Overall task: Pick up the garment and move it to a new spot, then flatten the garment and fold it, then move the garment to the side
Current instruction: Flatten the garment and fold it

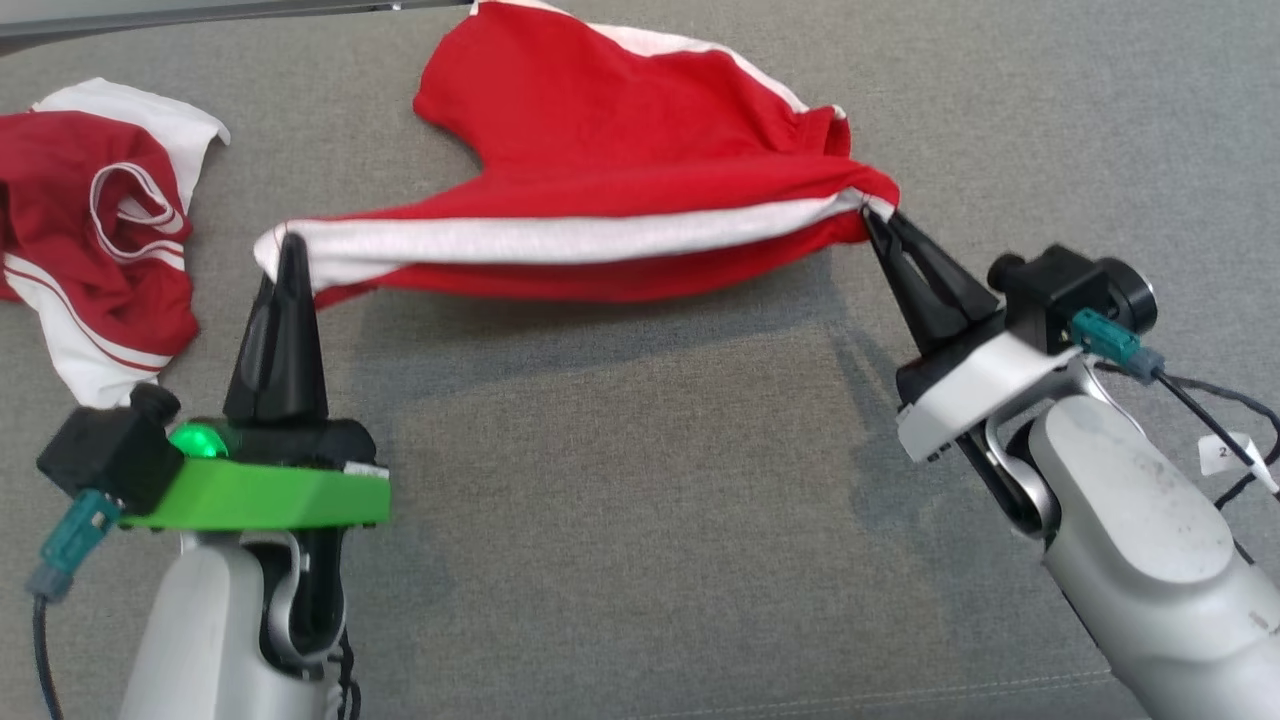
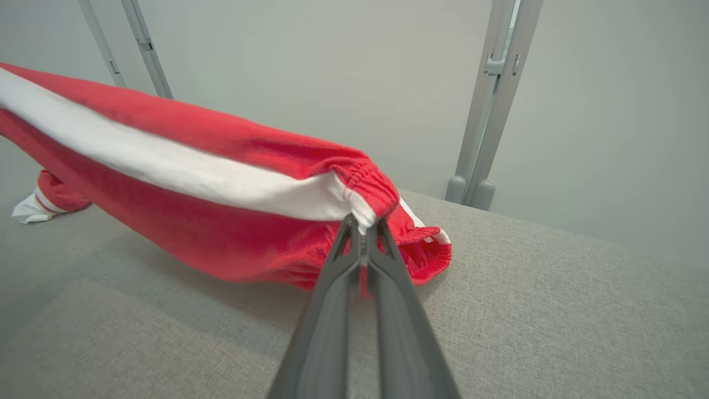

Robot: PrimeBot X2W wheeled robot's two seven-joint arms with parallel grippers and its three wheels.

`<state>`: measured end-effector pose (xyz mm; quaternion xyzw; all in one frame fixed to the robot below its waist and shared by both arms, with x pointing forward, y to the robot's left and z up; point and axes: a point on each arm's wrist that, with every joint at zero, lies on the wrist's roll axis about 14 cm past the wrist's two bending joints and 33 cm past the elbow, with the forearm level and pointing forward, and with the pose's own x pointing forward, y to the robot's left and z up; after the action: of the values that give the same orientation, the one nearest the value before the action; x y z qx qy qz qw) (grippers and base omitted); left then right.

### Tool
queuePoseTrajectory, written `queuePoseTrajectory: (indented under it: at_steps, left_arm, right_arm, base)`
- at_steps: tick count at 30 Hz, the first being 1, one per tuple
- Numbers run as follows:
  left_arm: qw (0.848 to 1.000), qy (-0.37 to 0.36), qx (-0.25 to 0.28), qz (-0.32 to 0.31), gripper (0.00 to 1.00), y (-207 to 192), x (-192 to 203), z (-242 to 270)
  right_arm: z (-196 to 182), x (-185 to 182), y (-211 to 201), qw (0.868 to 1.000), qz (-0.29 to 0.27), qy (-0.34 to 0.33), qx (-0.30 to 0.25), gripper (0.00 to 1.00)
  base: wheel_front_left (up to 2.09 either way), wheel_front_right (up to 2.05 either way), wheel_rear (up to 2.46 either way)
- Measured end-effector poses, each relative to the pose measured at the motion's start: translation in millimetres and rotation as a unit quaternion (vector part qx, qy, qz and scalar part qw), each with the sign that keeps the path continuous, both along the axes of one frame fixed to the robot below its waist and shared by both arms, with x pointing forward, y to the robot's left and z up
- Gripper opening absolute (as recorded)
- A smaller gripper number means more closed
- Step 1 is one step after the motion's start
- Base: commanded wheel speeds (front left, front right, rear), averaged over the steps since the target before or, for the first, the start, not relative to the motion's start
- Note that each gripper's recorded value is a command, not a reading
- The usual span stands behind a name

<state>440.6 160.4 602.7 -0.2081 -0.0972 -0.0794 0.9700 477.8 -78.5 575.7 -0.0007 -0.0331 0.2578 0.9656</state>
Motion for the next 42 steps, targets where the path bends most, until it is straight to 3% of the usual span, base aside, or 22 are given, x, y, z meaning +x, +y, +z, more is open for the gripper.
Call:
queuePoseTrajectory:
  at_steps: [12, 21, 33, 42]
  left_arm:
    - [0.999, 0.026, -0.006, 0.044, 0.0, 13, -90, -13]
    - [0.998, 0.022, -0.015, 0.054, 0.0, 16, -134, -6]
    - [0.999, 0.028, -0.033, 0.032, 0.0, 0, -160, -3]
    - [0.999, 0.032, -0.018, 0.004, 0.0, -17, -145, -10]
  right_arm:
    - [1, -75, -14, 0.999, -0.028, -0.001, 0.034, 0.0]
    - [-6, -131, -15, 0.998, -0.036, 0.017, 0.051, 0.0]
    - [-15, -176, -33, 0.995, -0.067, 0.035, 0.06, 0.0]
    - [-26, -173, -29, 0.994, -0.068, 0.056, 0.069, 0.0]
  base:
    - [0.0, 0.0, 0.0]
    - [0.0, 0.0, 0.0]
    - [0.0, 0.0, 0.0]
    - [0.0, 0.0, 0.0]
